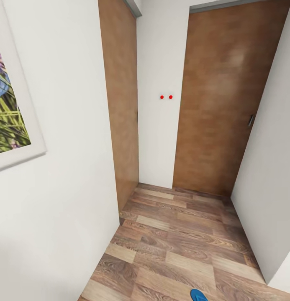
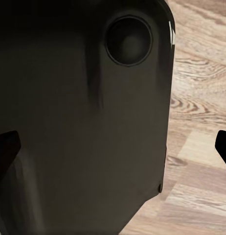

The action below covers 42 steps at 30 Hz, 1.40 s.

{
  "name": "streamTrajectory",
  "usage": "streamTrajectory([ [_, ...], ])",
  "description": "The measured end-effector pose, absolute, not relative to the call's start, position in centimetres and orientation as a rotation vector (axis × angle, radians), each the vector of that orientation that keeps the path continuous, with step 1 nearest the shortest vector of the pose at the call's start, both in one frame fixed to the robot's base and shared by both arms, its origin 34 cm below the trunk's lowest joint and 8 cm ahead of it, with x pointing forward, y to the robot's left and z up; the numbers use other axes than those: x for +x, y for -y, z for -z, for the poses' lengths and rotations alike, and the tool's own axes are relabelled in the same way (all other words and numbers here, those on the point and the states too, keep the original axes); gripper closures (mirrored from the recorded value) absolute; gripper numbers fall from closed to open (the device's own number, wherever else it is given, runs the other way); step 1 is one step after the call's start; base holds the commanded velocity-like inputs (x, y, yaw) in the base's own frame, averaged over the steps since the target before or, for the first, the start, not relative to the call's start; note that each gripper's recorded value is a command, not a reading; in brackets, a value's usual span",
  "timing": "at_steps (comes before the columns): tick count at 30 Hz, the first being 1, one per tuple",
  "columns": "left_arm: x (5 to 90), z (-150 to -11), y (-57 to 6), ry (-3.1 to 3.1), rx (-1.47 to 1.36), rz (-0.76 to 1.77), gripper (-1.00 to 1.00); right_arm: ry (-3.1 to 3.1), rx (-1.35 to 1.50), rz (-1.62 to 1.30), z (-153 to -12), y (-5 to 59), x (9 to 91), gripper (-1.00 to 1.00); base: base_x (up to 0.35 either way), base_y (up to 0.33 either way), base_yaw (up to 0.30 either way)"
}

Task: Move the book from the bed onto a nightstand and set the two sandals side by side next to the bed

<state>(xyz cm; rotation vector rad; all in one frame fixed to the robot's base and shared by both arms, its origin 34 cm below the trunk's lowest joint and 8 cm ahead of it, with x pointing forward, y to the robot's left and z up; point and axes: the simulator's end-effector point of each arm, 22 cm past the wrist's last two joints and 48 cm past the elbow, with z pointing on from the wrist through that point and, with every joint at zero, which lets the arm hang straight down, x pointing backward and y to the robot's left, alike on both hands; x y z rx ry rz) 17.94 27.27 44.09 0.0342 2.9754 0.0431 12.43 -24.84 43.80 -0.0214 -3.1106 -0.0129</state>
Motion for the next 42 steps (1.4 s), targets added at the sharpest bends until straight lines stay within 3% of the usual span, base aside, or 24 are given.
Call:
streamTrajectory([
  [10,17.95,-44.09,-27.27,-2.975,0.034,-0.044,-1.0,3.11,-0.021,0.014,-43.79,24.81,12.43,-1.0,0.22,0.027,0.0],
  [42,17.93,-44.08,-27.28,-2.976,0.035,-0.044,-1.0,3.111,-0.02,0.015,-43.79,24.72,12.47,-1.0,0.089,0.04,0.0],
])
